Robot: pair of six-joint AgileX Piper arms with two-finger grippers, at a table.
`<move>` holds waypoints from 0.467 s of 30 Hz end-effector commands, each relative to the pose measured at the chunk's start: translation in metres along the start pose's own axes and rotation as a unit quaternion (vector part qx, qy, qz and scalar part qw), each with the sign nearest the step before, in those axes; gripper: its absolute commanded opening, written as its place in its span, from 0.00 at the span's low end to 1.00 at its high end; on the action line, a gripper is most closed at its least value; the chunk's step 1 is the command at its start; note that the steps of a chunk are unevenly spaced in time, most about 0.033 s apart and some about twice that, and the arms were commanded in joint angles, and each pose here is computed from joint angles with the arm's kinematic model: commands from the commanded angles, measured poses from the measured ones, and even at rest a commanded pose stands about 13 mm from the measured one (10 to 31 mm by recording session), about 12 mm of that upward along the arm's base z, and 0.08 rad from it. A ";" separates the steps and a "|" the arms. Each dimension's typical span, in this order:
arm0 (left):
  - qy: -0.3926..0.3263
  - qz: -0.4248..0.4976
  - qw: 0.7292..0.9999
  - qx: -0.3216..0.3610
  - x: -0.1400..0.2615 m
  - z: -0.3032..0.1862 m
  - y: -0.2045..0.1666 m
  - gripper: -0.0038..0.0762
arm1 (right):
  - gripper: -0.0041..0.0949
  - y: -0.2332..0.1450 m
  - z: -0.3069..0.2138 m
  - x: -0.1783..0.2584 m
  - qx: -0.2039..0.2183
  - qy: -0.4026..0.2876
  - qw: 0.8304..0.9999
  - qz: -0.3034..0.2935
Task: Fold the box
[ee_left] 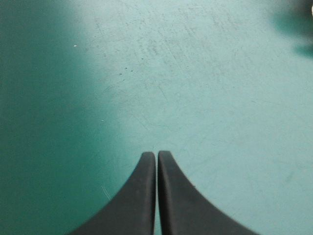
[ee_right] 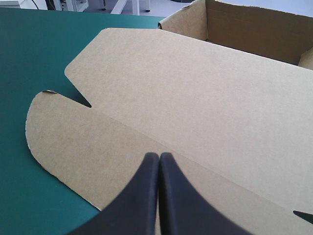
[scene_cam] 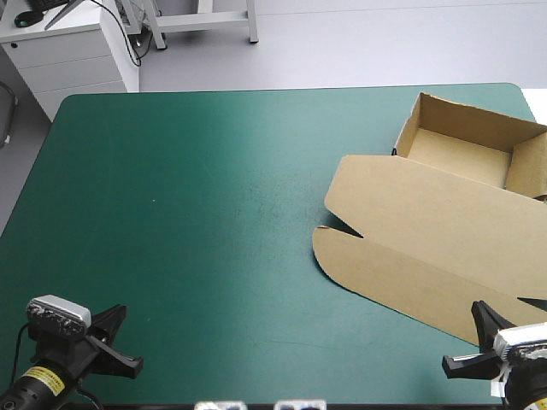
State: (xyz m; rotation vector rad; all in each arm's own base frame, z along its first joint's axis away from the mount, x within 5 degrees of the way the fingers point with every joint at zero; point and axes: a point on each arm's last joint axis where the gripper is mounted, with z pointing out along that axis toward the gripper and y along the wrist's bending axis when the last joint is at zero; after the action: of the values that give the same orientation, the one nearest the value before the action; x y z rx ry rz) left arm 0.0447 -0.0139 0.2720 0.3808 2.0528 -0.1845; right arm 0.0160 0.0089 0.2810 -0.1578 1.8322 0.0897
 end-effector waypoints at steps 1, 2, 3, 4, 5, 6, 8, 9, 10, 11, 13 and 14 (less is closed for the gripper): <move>-0.046 0.001 0.999 0.005 -0.013 -0.002 -0.001 0.04 | 0.02 -0.001 -0.002 -0.013 0.005 -0.039 0.999 -0.001; -0.046 0.001 0.999 0.005 -0.013 -0.002 -0.001 0.04 | 0.02 -0.001 -0.002 -0.013 0.005 -0.039 0.999 -0.001; -0.046 0.001 0.999 0.005 -0.013 -0.002 -0.001 0.04 | 0.02 -0.001 -0.002 -0.013 0.005 -0.039 0.999 -0.001; -0.046 0.001 0.999 0.005 -0.013 -0.002 -0.001 0.04 | 0.02 -0.001 -0.002 -0.013 0.005 -0.039 0.999 -0.001; -0.046 0.001 0.999 0.005 -0.013 -0.002 -0.001 0.04 | 0.02 -0.001 -0.002 -0.013 0.005 -0.039 0.999 -0.001; -0.046 0.001 0.999 0.005 -0.013 -0.002 -0.001 0.04 | 0.02 -0.001 -0.002 -0.013 0.005 -0.039 0.999 -0.001; -0.046 0.001 0.999 0.005 -0.013 -0.002 -0.001 0.04 | 0.02 -0.001 -0.002 -0.013 0.005 -0.039 0.999 -0.001; -0.046 0.001 0.999 0.005 -0.013 -0.002 -0.001 0.04 | 0.02 -0.001 -0.002 -0.013 0.005 -0.039 0.999 -0.001; -0.046 0.000 0.999 0.005 -0.013 -0.002 -0.001 0.04 | 0.02 -0.001 -0.002 -0.013 0.005 -0.039 0.999 -0.001; -0.046 -0.002 0.999 0.005 -0.013 -0.002 -0.001 0.04 | 0.02 -0.001 -0.002 -0.013 0.005 -0.039 0.999 -0.001; -0.045 -0.001 0.999 0.005 -0.012 -0.002 -0.001 0.04 | 0.02 -0.001 -0.002 -0.013 0.005 -0.039 0.999 -0.001; -0.044 -0.001 0.999 0.005 -0.012 -0.002 -0.001 0.04 | 0.02 -0.001 -0.002 -0.013 0.005 -0.039 0.999 -0.001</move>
State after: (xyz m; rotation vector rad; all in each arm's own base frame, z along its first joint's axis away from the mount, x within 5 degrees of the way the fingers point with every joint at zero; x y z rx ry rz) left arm 0.0451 -0.0141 0.2714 0.3825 2.0457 -0.1850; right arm 0.0157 0.0088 0.2810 -0.1559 1.8305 0.0900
